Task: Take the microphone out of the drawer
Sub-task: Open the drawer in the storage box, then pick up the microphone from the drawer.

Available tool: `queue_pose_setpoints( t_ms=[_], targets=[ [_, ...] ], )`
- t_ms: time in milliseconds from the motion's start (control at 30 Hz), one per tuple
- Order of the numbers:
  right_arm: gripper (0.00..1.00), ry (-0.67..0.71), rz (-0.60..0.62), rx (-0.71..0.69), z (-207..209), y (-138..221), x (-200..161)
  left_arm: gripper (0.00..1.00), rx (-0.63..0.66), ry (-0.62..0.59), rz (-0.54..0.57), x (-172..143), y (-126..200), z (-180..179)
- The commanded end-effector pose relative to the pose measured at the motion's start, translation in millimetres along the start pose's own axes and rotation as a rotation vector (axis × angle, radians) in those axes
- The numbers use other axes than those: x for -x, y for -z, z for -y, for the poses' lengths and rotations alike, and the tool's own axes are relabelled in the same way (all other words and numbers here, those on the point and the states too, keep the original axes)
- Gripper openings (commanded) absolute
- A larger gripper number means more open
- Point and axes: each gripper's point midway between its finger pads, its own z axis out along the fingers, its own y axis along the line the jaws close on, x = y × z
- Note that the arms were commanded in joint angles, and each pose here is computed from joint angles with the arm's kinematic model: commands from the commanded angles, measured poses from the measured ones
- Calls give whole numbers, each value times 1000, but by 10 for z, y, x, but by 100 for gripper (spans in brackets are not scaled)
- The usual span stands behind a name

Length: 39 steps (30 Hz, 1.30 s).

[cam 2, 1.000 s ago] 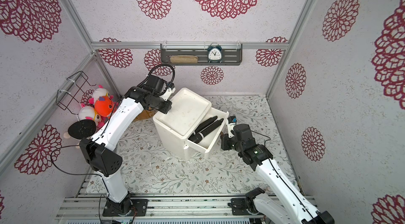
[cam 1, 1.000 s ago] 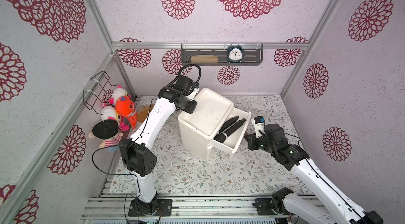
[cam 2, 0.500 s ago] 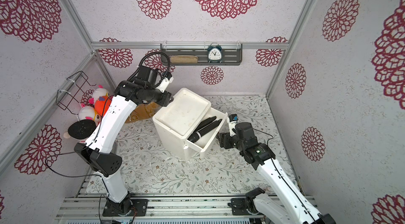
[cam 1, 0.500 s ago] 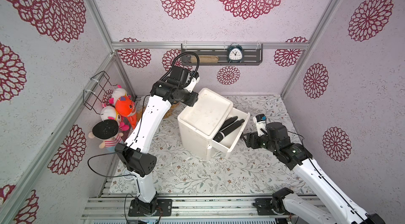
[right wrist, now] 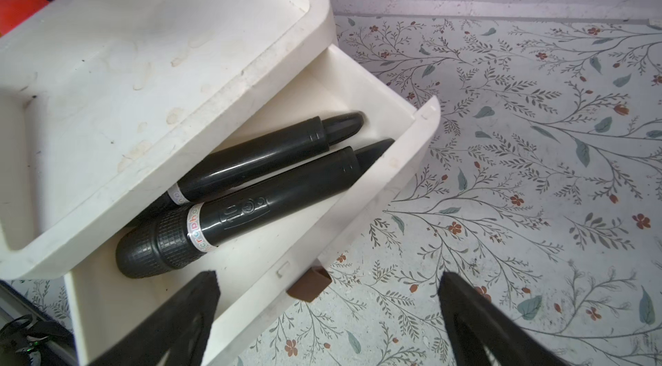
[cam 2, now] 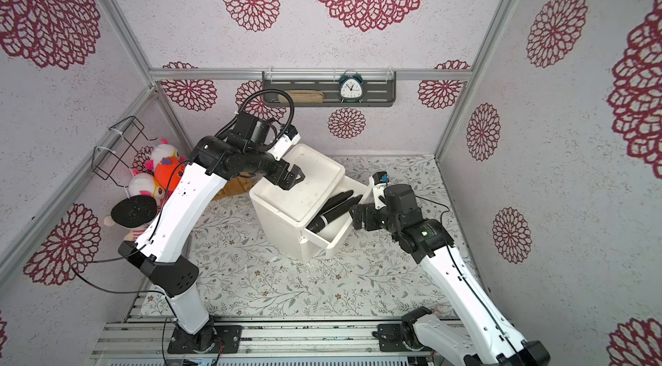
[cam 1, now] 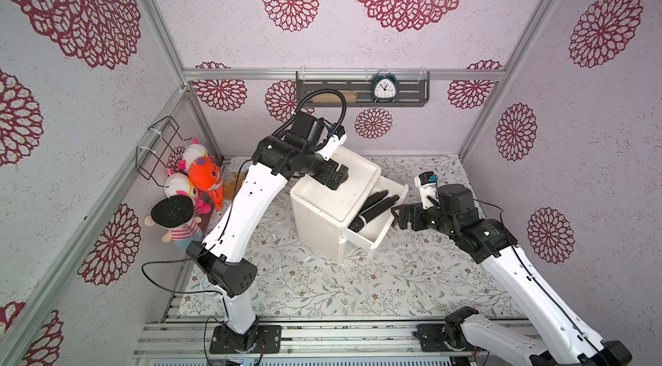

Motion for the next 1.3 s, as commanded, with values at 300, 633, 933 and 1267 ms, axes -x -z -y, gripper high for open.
queue_pose_setpoints(
  t_ms=[300, 633, 933, 1267],
  targets=[
    [99, -89, -117, -251, 405, -185, -120, 97, 17, -12, -26, -58, -166, 163],
    [99, -73, -168, -391, 622, -19, -187, 97, 148, 40, -98, -249, -466, -221],
    [99, -60, -167, -351, 539, 6, -107, 97, 159, 72, -139, -394, -579, -457],
    [99, -60, -69, -245, 300, 218, 276, 97, 27, 33, -80, -214, -423, -82]
  ],
)
